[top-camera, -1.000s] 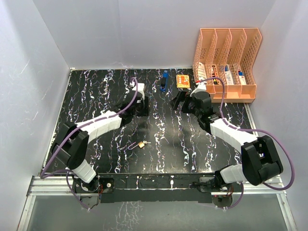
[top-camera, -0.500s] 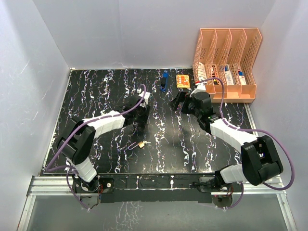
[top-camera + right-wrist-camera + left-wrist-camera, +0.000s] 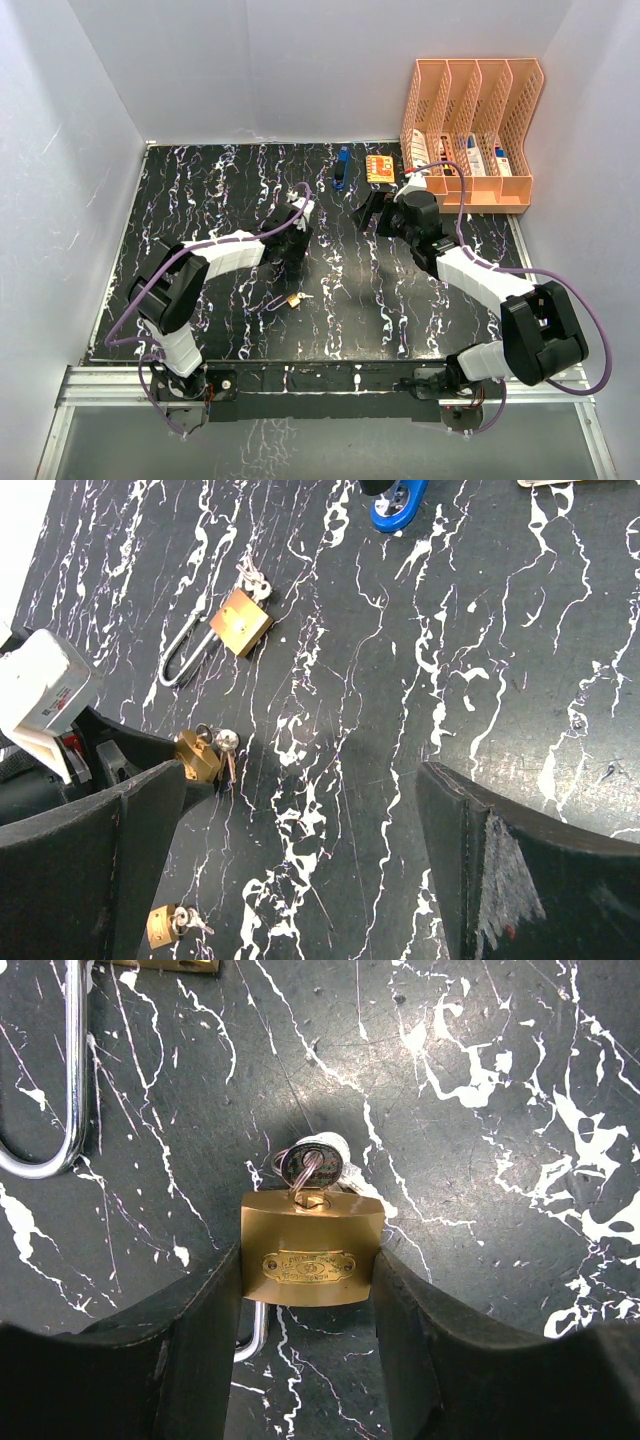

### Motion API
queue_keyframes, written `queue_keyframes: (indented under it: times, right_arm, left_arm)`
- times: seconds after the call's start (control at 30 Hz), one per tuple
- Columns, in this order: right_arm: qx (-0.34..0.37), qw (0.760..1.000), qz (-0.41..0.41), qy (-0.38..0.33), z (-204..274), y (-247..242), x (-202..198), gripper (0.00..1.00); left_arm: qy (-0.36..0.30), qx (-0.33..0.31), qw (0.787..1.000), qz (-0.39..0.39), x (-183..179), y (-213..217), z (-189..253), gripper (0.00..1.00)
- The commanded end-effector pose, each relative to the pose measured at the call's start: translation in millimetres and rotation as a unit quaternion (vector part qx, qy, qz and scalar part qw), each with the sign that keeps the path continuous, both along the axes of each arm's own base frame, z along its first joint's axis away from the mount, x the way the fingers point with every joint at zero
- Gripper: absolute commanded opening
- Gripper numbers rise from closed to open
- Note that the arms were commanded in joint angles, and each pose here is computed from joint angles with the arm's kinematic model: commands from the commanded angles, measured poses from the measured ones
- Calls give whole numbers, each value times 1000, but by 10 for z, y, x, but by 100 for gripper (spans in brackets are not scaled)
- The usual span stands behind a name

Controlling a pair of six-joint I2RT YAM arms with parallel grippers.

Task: Unlock with the key

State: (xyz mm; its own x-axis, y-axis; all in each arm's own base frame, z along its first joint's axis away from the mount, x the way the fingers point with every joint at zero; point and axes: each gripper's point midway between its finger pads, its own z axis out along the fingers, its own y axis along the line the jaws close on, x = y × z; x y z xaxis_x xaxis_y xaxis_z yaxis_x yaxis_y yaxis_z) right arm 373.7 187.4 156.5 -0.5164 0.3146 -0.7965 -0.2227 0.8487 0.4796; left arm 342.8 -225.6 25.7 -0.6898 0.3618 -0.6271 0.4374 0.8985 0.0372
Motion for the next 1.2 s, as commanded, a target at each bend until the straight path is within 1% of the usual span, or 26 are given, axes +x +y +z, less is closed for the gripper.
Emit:
queue_keyframes:
  times: [0.0, 0.23, 0.27, 0.3, 0.4, 0.43, 0.63, 0.7, 0.73, 0.8, 0.87, 0.97, 1.0, 1.07, 1.13, 1.17]
  right_arm:
    - [11, 999, 6, -31, 212, 39, 48, 98]
    - [10, 999, 10, -28, 196, 60, 63, 98]
    - [11, 999, 11, -28, 193, 64, 63, 98]
    - [11, 999, 11, -28, 192, 63, 64, 98]
    - [11, 1000, 11, -28, 191, 60, 62, 98]
    - [11, 1000, 11, -27, 191, 59, 59, 98]
    - [11, 1000, 9, -25, 174, 46, 35, 98]
    - [10, 1000, 6, -25, 177, 33, 30, 98]
    - [9, 1000, 5, -24, 179, 23, 23, 98]
    - [8, 1000, 2, -24, 183, 5, 0, 98]
    - [8, 1000, -1, -22, 189, -16, -34, 98]
    - [4, 1000, -17, -14, 191, -94, -88, 98]
    - [3, 1000, -29, -10, 189, -131, -102, 98]
    - [-4, 999, -51, 10, 140, -221, -134, 98]
    - [-12, 997, -72, 29, 115, -302, -165, 98]
    - [-16, 996, -82, 36, 109, -344, -184, 98]
  left_arm:
    - [-7, 11, 1000, -3, 8, 46, 44, 0]
    - [7, 25, 1000, -4, -53, 101, 0, 0]
    - [9, 26, 1000, -4, -58, 104, -4, 5]
    - [10, 27, 1000, -5, -61, 105, -2, 13]
    - [10, 23, 1000, -9, -69, 89, 14, 44]
    - [9, 20, 1000, -8, -66, 83, 22, 51]
    - [-7, 14, 1000, -1, -30, 84, 143, 72]
    - [-26, 15, 999, 16, 24, 128, 265, 94]
    - [-36, 8, 999, 24, 45, 130, 359, 98]
    - [-68, -11, 997, 45, 101, 143, 599, 98]
    - [-108, -33, 990, 81, 151, 212, 890, 98]
    - [-163, -57, 969, 177, 163, 488, 1307, 99]
    - [-175, -60, 962, 203, 138, 582, 1368, 99]
    - [-208, -85, 940, 258, 43, 803, 1580, 99]
    - [-235, -115, 908, 328, -109, 1074, 1738, 98]
    - [-240, -123, 894, 358, -206, 1210, 1750, 98]
